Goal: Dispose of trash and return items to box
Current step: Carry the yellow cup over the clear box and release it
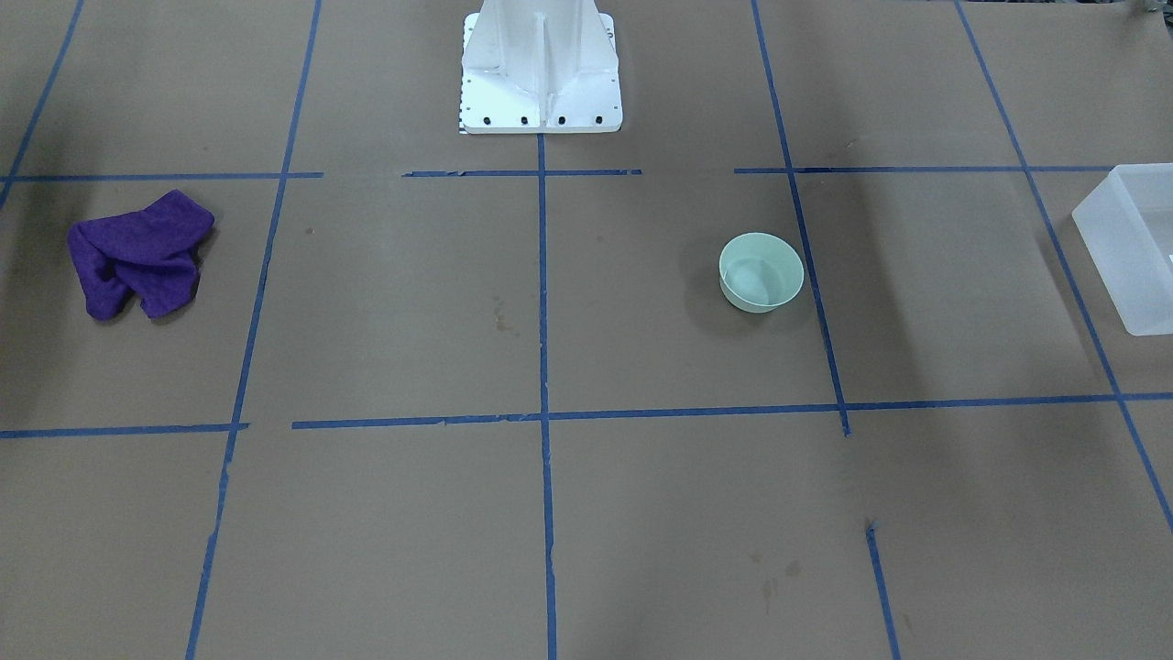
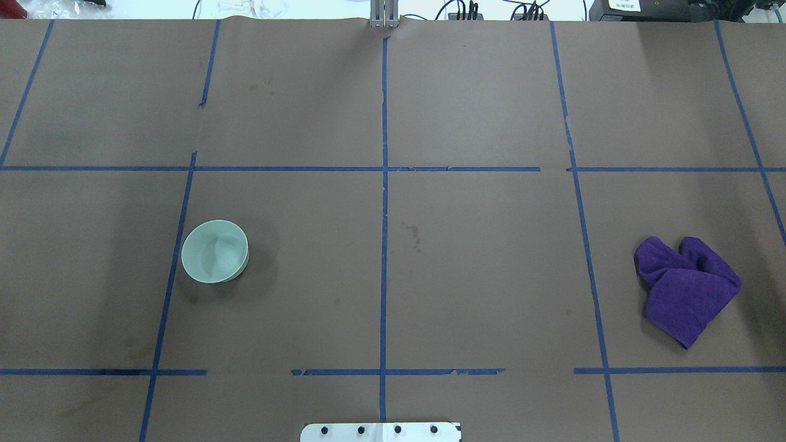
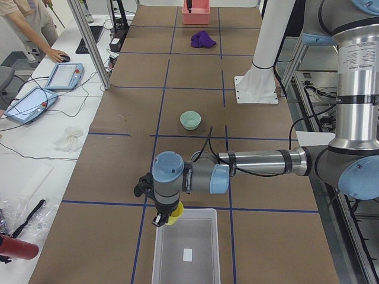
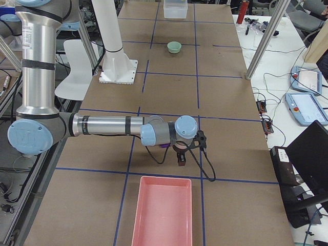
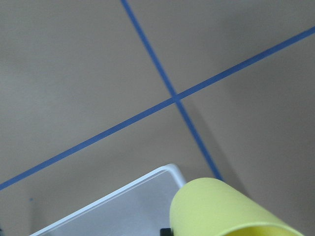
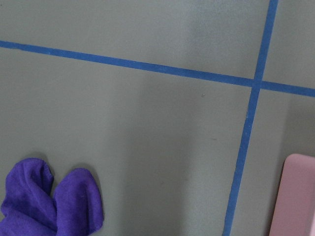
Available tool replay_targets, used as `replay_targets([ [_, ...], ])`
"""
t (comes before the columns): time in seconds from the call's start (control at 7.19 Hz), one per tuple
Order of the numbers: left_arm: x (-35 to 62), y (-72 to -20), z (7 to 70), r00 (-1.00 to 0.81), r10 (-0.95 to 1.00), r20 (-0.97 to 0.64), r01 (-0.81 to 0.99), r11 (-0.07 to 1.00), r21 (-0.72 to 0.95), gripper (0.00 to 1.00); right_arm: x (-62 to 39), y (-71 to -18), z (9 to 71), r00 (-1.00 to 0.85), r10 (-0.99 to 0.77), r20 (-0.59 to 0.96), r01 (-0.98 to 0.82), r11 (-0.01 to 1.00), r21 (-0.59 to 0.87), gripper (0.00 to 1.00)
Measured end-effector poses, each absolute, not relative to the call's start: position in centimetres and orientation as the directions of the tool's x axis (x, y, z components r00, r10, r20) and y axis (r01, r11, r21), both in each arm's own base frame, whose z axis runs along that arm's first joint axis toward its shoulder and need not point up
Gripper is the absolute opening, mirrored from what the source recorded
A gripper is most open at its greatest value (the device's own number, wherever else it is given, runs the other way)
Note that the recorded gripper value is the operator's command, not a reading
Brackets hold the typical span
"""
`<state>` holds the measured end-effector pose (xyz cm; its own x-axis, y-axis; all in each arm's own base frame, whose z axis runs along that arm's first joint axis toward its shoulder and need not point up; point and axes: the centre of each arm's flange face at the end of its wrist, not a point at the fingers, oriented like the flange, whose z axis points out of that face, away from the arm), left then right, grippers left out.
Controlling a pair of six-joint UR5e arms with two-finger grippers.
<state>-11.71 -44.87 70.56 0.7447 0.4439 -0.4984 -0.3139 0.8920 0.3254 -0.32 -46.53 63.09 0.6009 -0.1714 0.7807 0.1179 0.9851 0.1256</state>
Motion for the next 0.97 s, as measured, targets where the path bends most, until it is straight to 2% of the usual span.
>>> replay_targets([
  [0.28,-12.3,-42.7,76.7,0.73,0.394,-0.558,-0.296,0.919,0.26,0.0,-0.6,-46.5,63.1,0.6,-0.174,0.781,0.123,0.985,0.125,1.0],
  [0.83,-7.1,-42.5,79.9,0.653,0.338,-0.678,-0.257,0.941,0.221,0.0,-1.5,-46.4,63.5,0.597,-0.18,0.781,0.143,0.983,0.117,1.0],
  [0.97,-5.3,-42.5,80.8,0.649,0.333,-0.684,-0.266,0.942,0.206,0.07,-2.0,-46.5,63.5,0.596,-0.187,0.781,0.153,0.981,0.118,1.0],
])
